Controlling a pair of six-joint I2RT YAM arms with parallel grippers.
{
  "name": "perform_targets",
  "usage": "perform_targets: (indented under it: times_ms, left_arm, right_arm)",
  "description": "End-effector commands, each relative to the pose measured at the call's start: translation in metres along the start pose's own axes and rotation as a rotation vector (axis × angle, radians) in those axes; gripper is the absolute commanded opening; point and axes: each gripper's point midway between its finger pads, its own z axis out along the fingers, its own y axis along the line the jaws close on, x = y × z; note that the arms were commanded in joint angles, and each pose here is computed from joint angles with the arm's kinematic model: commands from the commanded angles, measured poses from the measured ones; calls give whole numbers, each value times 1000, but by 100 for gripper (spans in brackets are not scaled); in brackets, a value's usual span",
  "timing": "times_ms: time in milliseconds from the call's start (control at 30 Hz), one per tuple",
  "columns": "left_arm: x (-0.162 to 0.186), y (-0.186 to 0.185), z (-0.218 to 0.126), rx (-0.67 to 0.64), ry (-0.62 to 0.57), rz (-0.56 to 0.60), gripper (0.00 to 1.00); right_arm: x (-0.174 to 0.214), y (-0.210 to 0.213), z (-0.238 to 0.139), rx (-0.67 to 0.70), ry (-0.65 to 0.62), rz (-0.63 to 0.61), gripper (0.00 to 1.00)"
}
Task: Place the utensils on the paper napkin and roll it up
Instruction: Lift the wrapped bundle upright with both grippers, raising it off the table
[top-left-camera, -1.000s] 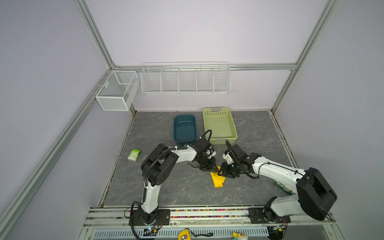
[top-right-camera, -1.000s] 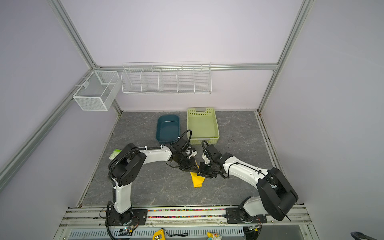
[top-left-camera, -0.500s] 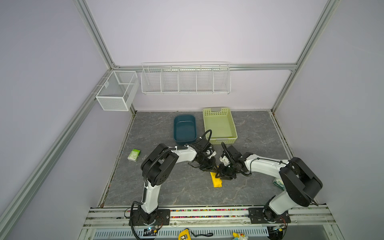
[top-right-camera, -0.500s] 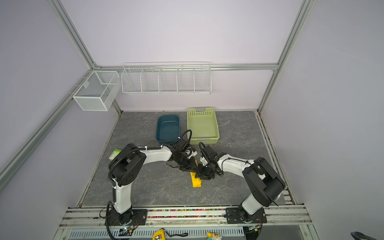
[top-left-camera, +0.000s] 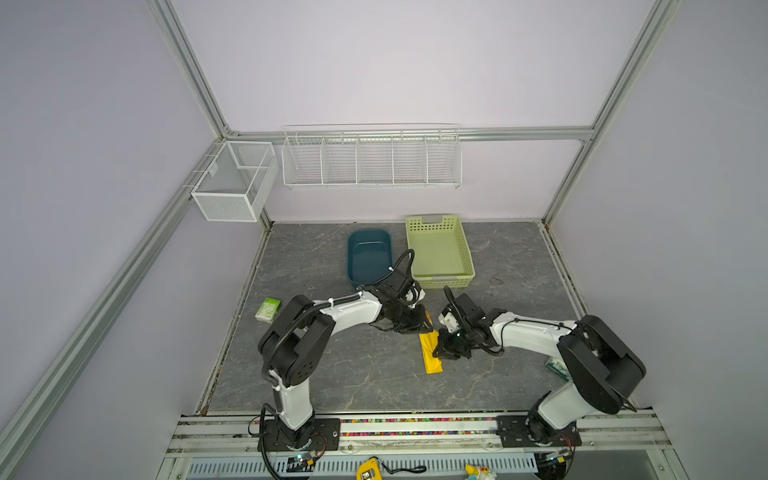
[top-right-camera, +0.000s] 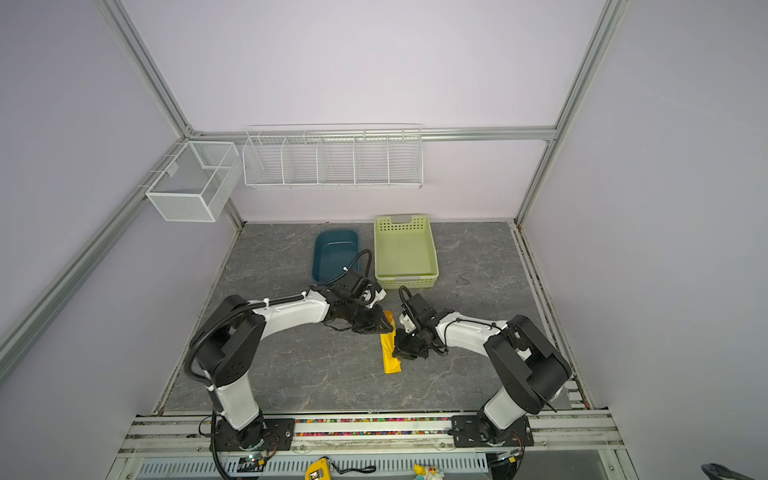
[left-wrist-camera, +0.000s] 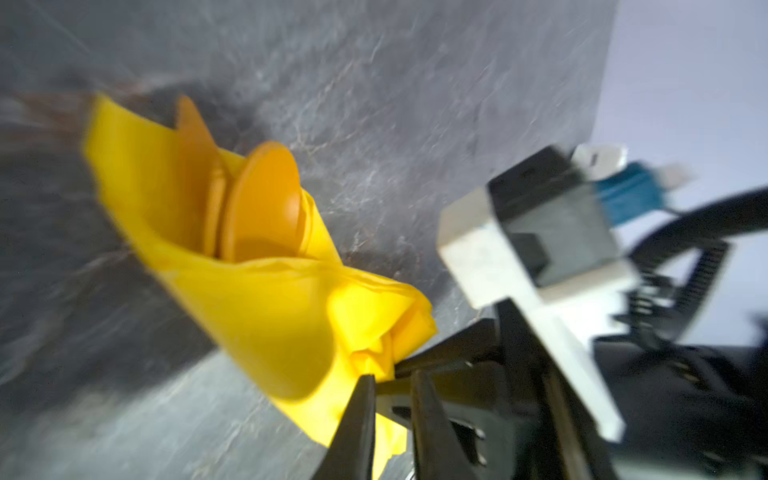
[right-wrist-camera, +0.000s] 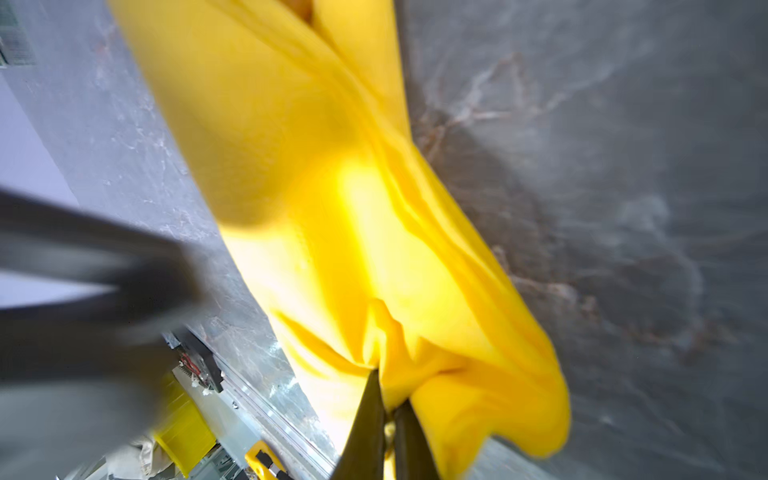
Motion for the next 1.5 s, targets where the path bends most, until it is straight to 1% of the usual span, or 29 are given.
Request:
perform_targets:
  times_ms: [0, 67, 133, 200, 233, 400, 500, 567, 667, 833, 933, 1067, 1167, 1233, 1267, 1367, 1467]
  left_arm:
    - [-16, -9, -26, 26, -142, 17, 20]
    - [-15, -10, -37, 56, -196, 7, 24]
    - [-12, -10, -43, 85, -228, -2, 29]
    - [-7, -11, -46, 116, -237, -5, 37]
    - [-6, -13, -47, 137, -239, -2, 39]
    - [1, -13, -46, 193, -253, -28, 41]
    - [0, -20, -48, 242, -267, -19, 42]
    - [-2, -23, -54, 251, -298, -8, 42]
    - [-6, -34, -68, 261, -345, 44, 43]
    - [-11, -73, -106, 332, -441, 180, 45]
    - [-9, -95, -134, 360, -512, 282, 49]
    - [-6, -117, -162, 353, -575, 397, 55]
    - [-6, -131, -173, 357, -588, 449, 56]
    - [-8, -141, -177, 376, -583, 468, 56]
    - [-7, -146, -178, 391, -574, 477, 56]
    - [-2, -164, -179, 425, -551, 524, 56]
    - [1, -172, -177, 418, -546, 560, 54]
  right_arm:
    - [-3, -9, -6, 32, -59, 10, 7]
    - [-6, 0, -13, -2, -85, -15, 7]
    - [-8, 7, -19, -32, -104, -28, 7]
    - [-10, 16, -24, -67, -118, -44, 7]
    - [-10, 21, -27, -82, -125, -54, 7]
    - [-15, 35, -41, -126, -169, -85, 7]
    - [-18, 44, -52, -149, -206, -108, 7]
    - [-20, 49, -60, -162, -236, -129, 7]
    - [-23, 61, -79, -191, -292, -177, 7]
    - [-24, 90, -121, -256, -395, -287, 7]
    - [-22, 109, -153, -303, -470, -354, 7]
    - [-16, 130, -190, -364, -550, -445, 7]
    - [-9, 143, -209, -403, -578, -510, 7]
    - [-5, 145, -212, -413, -579, -532, 7]
    - [-3, 155, -224, -437, -600, -556, 7]
    - [-1, 159, -231, -442, -604, -574, 7]
    - [3, 163, -234, -458, -603, -597, 7]
